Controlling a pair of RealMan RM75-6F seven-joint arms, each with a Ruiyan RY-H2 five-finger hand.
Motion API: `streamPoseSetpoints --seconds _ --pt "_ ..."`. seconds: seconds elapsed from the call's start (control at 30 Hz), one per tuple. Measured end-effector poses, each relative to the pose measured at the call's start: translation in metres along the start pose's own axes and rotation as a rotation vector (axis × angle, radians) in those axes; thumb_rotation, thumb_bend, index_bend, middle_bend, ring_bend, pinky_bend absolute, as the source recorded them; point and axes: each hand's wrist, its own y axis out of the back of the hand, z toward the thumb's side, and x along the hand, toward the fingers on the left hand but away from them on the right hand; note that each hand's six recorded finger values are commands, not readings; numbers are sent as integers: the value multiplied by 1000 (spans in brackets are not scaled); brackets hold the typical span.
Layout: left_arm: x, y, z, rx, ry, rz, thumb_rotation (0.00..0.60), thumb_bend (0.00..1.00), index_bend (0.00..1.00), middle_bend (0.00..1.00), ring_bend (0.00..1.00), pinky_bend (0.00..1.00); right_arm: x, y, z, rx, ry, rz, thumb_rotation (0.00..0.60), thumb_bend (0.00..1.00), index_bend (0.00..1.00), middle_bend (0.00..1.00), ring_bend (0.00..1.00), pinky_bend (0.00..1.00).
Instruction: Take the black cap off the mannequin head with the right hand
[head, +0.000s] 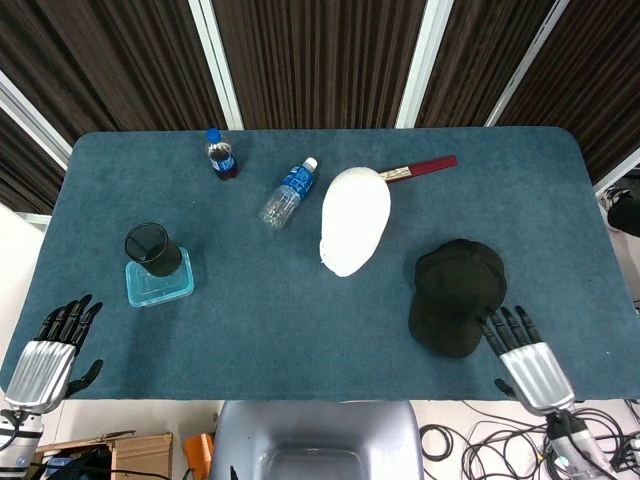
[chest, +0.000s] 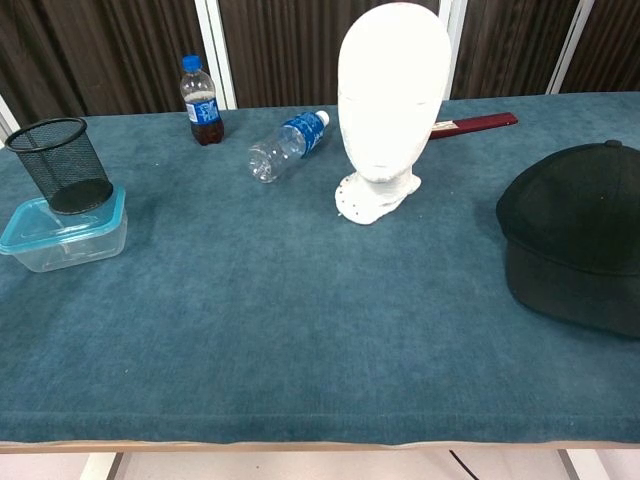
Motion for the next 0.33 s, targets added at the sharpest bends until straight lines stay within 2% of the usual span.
streamPoseSetpoints --seconds 0.07,0.17,0.27,0.33 --pt "0 0 -1 2 3 -1 600 319 0 6 61 127 13 7 -19 -76 -99 -55 600 0 0 0 0 0" --pt "1 -1 -1 5 10 -6 600 320 0 6 61 127 27 8 -43 -176 -213 -100 600 0 0 0 0 0" --pt "1 0 -1 8 13 -5 600 320 0 6 61 127 36 10 -63 -223 -291 -139 600 0 0 0 0 0" --pt "1 0 -1 10 15 -2 600 320 0 6 61 127 38 11 -67 -228 -306 -155 600 0 0 0 0 0"
